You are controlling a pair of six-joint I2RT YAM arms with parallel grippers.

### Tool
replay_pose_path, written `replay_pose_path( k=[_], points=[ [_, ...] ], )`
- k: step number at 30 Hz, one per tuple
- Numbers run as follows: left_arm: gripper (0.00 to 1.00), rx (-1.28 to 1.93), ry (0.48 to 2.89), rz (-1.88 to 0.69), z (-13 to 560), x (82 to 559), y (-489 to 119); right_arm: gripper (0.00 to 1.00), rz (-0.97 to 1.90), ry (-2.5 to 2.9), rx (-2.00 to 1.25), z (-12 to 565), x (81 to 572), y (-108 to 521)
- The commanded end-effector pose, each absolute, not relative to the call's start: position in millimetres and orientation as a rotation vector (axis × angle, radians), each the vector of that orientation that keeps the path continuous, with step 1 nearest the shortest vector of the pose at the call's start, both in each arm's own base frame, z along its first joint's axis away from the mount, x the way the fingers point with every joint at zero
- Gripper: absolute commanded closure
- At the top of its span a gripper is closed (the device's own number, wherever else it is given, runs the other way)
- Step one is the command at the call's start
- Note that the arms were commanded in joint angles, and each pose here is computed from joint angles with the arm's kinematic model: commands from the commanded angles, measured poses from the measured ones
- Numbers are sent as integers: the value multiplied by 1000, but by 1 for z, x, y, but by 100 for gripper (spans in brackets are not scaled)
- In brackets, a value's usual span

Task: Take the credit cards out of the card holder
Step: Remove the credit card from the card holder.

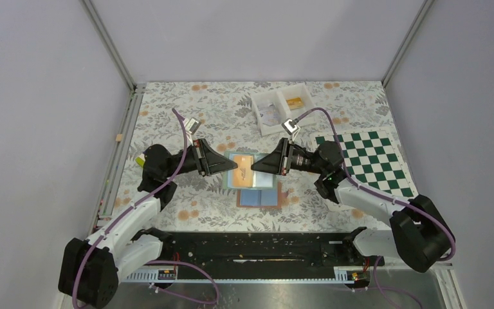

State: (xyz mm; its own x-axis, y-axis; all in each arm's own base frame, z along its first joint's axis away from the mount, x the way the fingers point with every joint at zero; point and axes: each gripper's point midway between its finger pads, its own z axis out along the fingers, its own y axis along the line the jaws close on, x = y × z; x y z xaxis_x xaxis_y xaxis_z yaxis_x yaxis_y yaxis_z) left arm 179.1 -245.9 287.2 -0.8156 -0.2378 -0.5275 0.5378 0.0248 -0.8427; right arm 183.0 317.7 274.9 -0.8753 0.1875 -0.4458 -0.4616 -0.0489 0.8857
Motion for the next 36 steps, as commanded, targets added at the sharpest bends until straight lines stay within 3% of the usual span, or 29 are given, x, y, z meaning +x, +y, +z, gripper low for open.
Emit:
replay_pose_path(
  k=[1,3,4,5,24,27,28,36],
  points=[
    [100,371,1707,-1857,298,175,-248,79,2050,1687,-397,301,173,326],
    [100,367,1717,-1854,296,176,-248,86,2050,1685,-402,301,173,328],
    [100,365,1727,-1851,295,176,-248,96,2050,1686,-403,300,173,328],
    [100,364,1736,-1851,294,176,-249,100,2048,1686,-401,299,173,328],
    [100,344,1799,-1768,297,178,-232,100,1992,1663,-338,293,179,293],
    [100,328,1813,-1759,293,180,-232,73,2028,1661,-359,305,171,301],
    [100,329,1817,-1751,292,181,-232,70,2027,1665,-375,306,167,305],
    [100,313,1819,-1739,294,185,-233,69,1918,1804,-298,283,176,317]
  ],
)
